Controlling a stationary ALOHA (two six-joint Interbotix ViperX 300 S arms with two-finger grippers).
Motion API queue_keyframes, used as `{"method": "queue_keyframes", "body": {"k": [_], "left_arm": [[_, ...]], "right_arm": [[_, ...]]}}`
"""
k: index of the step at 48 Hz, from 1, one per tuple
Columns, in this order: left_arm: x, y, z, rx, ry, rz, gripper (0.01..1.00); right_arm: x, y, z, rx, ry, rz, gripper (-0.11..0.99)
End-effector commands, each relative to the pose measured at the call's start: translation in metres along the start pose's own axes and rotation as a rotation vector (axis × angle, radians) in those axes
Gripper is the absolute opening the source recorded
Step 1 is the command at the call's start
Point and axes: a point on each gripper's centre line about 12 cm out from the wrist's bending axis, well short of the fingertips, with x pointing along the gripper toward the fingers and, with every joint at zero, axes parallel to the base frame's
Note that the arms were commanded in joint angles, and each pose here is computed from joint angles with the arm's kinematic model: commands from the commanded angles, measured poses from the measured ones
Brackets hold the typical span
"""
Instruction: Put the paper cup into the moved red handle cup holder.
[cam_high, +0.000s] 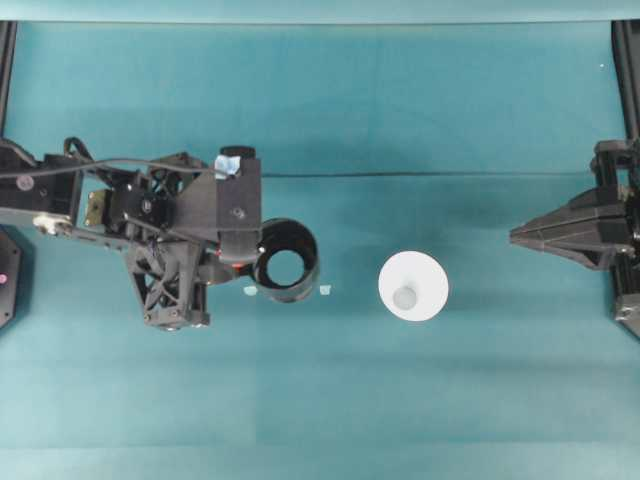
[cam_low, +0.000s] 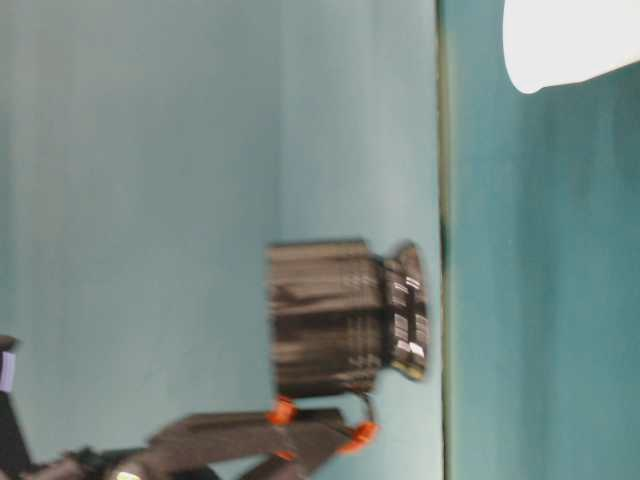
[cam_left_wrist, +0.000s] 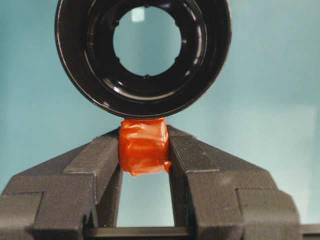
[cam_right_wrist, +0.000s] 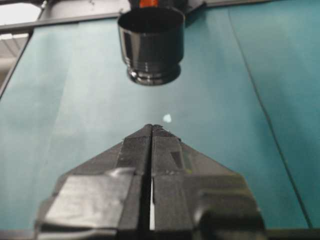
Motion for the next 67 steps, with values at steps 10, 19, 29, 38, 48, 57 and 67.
{"method": "queue_keyframes", "body": {"k": [10, 19, 29, 38, 48, 57, 67], "left_arm": [[-0.024, 0.004, 0.025, 0.007, -0.045, 0.01, 0.308], [-0.021, 0.006, 0.028, 0.039, -0.042, 0.015, 0.308], [0.003, 0.0145, 0.027, 0.029, -0.05, 0.027, 0.308], [0.041, 0.0171, 0.011, 0.024, -0.025, 0.028, 0.308], [0.075, 0.0169, -0.009, 0.012, -0.007, 0.025, 0.308], [0.09, 0.0136, -0.015, 0.024, -0.008, 0.019, 0.308], [0.107, 0.0124, -0.023, 0.028, 0.032, 0.017, 0.308]], "right_arm": [[0.001, 0.0005, 0.007, 0.009, -0.017, 0.0, -0.1], [0.001, 0.0005, 0.007, 0.009, -0.017, 0.0, -0.1], [0.001, 0.0005, 0.007, 0.009, -0.017, 0.0, -0.1], [0.001, 0.0005, 0.007, 0.009, -0.017, 0.0, -0.1], [0.001, 0.0005, 0.007, 0.009, -0.017, 0.0, -0.1], [0.001, 0.0002, 0.007, 0.01, -0.017, -0.001, -0.1], [0.001, -0.001, 0.006, 0.011, -0.016, -0.007, -0.1]]}}
